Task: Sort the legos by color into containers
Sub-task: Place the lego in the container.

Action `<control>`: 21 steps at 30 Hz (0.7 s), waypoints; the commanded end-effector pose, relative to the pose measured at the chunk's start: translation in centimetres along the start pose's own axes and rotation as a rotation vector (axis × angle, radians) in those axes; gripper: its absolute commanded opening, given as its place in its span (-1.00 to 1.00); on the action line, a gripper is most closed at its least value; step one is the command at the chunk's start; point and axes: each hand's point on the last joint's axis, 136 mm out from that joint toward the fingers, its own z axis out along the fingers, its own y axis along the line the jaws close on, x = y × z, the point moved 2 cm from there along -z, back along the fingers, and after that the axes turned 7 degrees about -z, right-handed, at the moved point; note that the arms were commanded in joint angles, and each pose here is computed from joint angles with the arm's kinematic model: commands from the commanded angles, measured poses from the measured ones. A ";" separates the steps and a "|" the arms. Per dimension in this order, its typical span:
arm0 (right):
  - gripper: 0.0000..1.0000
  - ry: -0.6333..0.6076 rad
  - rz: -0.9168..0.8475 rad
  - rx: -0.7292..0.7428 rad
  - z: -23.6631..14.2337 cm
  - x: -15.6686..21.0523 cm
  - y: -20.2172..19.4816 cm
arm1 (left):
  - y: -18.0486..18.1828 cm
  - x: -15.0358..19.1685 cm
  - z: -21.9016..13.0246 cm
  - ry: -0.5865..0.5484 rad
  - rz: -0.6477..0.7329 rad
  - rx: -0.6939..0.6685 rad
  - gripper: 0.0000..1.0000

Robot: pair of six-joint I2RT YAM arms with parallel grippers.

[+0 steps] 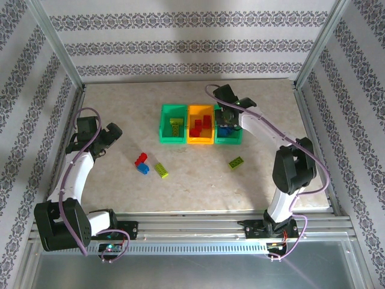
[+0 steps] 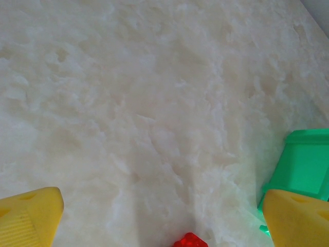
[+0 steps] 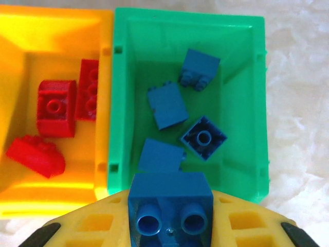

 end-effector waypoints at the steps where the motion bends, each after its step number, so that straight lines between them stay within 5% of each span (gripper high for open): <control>1: -0.41 0.005 -0.009 0.004 1.4 -1.1 -0.5 | -0.2 -0.4 -0.4 -0.019 0.003 0.030 0.99; 11: -0.31 0.088 0.024 -0.009 5.7 -0.9 -1.3 | -0.2 -0.2 -0.2 -0.009 0.005 0.029 0.99; 21: -0.01 0.108 0.019 -0.005 6.6 -0.6 -1.3 | -0.2 -0.2 -0.5 -0.009 0.007 0.030 0.99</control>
